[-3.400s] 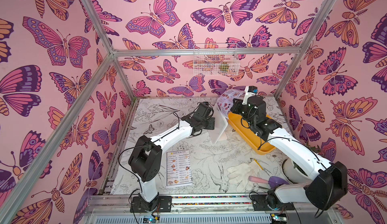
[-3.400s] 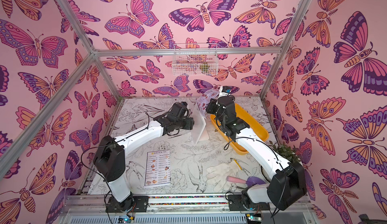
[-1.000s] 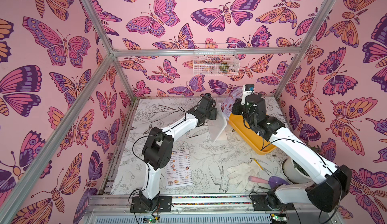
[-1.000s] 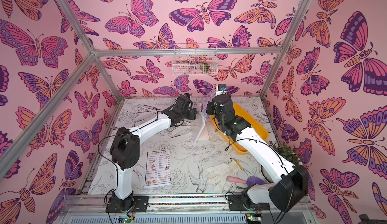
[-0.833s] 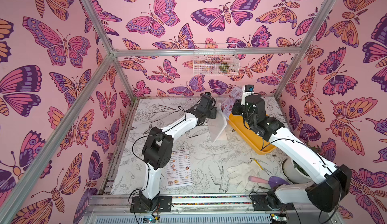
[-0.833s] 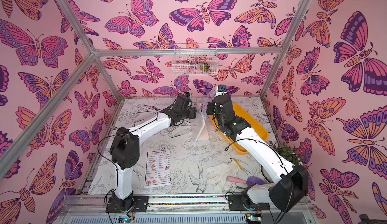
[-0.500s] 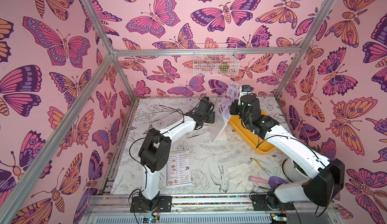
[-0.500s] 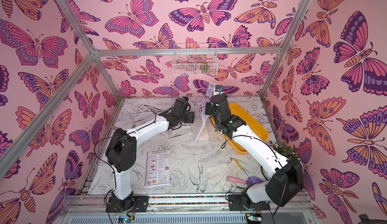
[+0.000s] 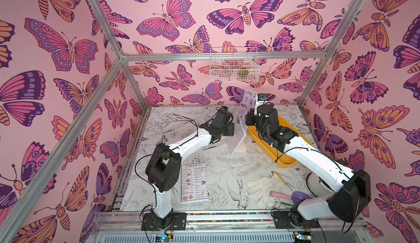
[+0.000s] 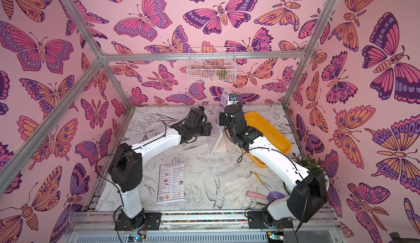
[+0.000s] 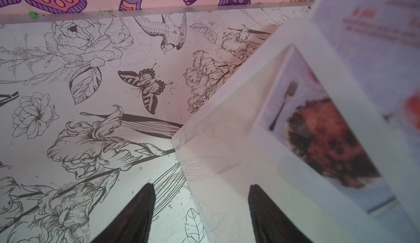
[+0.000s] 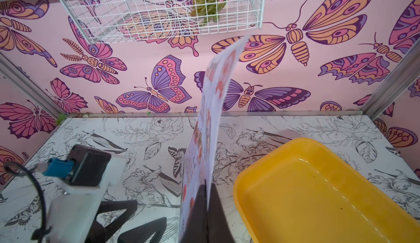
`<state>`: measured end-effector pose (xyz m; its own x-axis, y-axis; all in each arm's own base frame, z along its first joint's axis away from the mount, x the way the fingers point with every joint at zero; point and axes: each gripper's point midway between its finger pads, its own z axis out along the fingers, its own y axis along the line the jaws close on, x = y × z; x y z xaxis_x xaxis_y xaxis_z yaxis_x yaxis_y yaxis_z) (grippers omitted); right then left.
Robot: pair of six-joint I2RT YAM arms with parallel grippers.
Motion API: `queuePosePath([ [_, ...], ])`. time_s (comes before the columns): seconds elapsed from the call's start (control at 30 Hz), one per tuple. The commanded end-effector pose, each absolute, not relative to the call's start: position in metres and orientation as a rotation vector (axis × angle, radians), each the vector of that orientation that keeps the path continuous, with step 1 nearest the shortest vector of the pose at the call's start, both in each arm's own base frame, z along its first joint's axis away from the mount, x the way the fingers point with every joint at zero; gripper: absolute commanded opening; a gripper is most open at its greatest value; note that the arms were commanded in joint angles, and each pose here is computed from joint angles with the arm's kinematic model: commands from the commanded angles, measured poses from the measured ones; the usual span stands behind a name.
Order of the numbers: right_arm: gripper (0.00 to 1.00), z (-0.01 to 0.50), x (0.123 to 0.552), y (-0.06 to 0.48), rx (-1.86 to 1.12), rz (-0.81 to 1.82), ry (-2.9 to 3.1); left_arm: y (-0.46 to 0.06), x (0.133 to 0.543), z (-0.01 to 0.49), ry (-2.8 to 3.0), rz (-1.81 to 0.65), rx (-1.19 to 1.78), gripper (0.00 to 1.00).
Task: Replace the menus in the menu holders
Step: Insert the menu into the menu holder.
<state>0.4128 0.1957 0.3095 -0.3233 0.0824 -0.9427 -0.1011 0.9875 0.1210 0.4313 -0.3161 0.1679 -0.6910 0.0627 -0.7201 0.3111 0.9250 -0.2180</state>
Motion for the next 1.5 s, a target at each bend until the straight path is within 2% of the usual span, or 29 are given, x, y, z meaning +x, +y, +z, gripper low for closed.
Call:
queuePosePath([
  [0.0,0.03,0.324,0.407,0.191,0.006,0.173,1.811,-0.304,0.426,0.181,2.305,-0.395,0.223,0.68],
  [0.43,0.02,0.339,0.395,0.188,0.045,0.208,1.670,-0.305,0.422,0.181,2.311,-0.414,0.227,0.68],
  [0.73,0.01,0.324,0.396,0.193,0.023,0.215,1.671,-0.304,0.422,0.184,2.302,-0.407,0.236,0.68],
  [1.47,0.01,0.327,0.372,0.200,0.005,0.214,1.538,-0.304,0.423,0.186,2.283,-0.419,0.226,0.67],
])
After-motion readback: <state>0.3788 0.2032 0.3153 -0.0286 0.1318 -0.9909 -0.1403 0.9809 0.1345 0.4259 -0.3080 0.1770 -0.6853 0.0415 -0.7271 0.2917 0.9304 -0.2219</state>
